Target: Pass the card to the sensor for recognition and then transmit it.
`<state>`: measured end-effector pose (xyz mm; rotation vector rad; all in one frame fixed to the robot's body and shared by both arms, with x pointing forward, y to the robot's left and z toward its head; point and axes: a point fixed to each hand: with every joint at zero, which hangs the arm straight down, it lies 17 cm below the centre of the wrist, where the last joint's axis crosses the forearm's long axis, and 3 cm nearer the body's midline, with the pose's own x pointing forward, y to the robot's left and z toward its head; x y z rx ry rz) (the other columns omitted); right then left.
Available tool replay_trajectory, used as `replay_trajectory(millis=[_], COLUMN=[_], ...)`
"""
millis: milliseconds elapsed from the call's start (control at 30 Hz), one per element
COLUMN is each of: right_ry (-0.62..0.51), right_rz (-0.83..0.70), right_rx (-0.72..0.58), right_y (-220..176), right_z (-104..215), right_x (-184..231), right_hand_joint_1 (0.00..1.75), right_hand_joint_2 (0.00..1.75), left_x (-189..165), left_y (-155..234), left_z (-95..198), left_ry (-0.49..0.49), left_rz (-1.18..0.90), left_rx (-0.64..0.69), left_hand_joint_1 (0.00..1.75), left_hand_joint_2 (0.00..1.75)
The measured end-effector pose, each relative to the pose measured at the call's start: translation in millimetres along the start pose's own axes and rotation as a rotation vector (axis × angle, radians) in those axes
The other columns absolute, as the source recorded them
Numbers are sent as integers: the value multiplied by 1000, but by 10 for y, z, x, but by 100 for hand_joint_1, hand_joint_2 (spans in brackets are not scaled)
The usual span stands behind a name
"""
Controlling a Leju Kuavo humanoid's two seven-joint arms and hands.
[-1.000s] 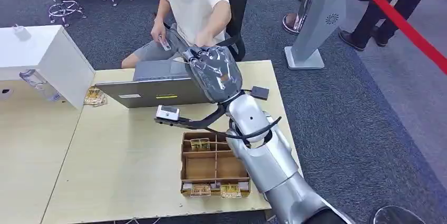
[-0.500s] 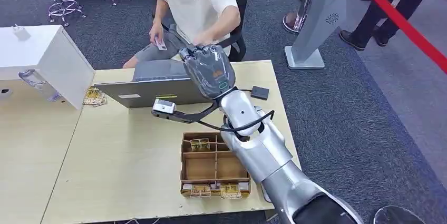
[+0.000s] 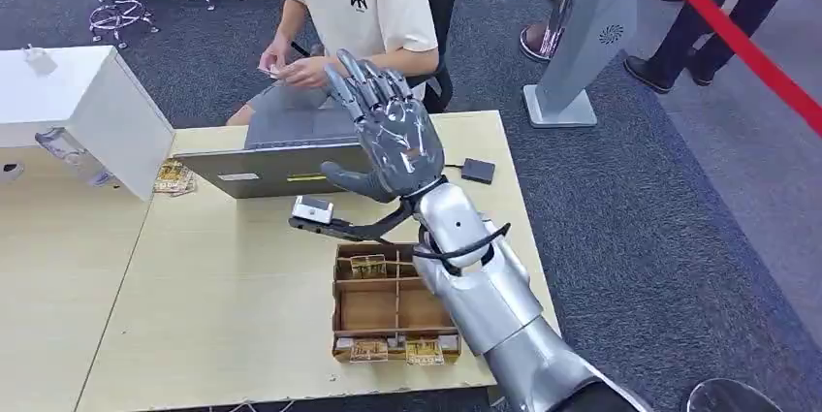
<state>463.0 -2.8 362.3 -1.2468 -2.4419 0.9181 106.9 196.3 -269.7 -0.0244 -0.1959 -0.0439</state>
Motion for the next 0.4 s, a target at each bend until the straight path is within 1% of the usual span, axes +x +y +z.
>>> replay_trajectory(millis=[33,100,167,200,267,300,333,400], right_ry=[19,81,151,164,172,170,160,156], right_rz=[-41,-219,-508,-605,-908,-1016,-1091,-1135], right_rx=[-12,-30,-38,-43,-31,-28,-39,-67], right_y=[-55,-152,-230,-274,-364,-409,-487,-611], right_z=[41,129,246,288,422,487,525,557], right_x=[-3,-35,-22,8,167,233,278,257], right_hand_joint_1=[0,0,0,0,0,0,0,0], right_hand_joint_2=[0,0,0,0,0,0,0,0], left_x=[-20,-61,-89,-99,-117,-123,-132,-140], left_y=[1,17,30,34,45,49,51,54], left_z=[0,-2,-3,-3,-4,-4,-4,-5], left_ry=[2,10,16,18,21,23,24,26], left_rz=[4,16,31,35,39,42,46,47], left_rx=[1,10,18,21,26,28,29,30], left_hand_joint_1=[0,0,0,0,0,0,0,0], left_hand_joint_2=[0,0,0,0,0,0,0,0])
